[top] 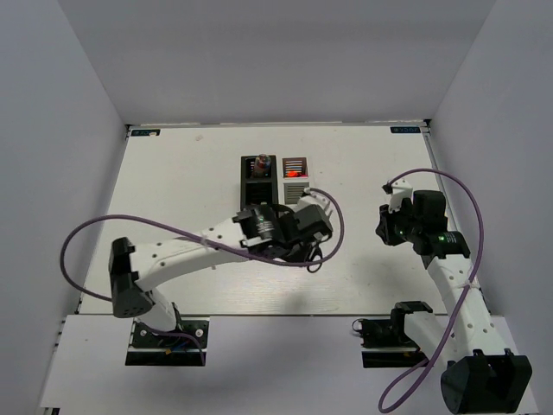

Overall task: Sort the stationery into containers
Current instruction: Place the stationery into the container

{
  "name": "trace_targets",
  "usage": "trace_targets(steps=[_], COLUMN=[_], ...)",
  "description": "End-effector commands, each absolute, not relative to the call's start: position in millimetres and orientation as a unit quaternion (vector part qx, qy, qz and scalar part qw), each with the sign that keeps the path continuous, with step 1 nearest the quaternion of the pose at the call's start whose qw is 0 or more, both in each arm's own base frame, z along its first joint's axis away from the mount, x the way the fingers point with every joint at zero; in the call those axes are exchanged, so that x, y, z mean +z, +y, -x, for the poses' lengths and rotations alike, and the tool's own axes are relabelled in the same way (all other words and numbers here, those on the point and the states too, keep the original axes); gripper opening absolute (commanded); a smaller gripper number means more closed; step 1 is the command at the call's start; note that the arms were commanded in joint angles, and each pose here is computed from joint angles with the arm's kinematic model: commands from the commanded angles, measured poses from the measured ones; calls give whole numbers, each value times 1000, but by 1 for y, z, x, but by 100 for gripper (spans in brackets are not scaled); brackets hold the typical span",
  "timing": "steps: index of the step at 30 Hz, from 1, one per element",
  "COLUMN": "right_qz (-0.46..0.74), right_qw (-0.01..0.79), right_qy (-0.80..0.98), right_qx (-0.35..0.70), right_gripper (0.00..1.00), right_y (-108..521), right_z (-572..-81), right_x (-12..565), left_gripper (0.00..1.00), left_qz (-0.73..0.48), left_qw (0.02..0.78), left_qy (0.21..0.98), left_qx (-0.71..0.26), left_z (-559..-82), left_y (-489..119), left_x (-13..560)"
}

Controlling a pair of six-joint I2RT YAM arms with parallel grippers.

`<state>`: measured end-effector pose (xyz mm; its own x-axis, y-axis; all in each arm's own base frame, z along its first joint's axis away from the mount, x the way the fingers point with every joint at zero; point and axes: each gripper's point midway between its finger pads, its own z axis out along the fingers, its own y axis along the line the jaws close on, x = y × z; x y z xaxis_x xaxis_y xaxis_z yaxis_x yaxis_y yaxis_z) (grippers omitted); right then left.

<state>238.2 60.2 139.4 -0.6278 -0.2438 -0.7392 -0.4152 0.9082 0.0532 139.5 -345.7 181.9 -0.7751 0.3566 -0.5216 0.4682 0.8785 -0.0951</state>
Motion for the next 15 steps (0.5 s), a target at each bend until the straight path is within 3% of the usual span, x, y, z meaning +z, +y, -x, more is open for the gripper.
trace_targets(steps=[1, 8, 10, 15], right_qz=[182, 180, 179, 177], right_qw=[392, 391, 392, 396], right_qy=[894, 894, 894, 893], right_qx=[119, 121, 121, 117], right_gripper=[23, 23, 23, 23], right_y=[62, 63, 62, 61], right_z=[-237, -237, -237, -237], right_x=[137, 137, 138, 139], left_gripper=[0, 0, 0, 0], left_qz=[-298, -396, -457, -494], left_qw=[337, 462, 459, 508], left_qy=[891, 780, 726, 630], left_qx=[-60, 146, 232, 319], left_z=[-166, -240, -260, -310], left_y=[-304, -256, -244, -259], left_x=[241, 307, 316, 343])
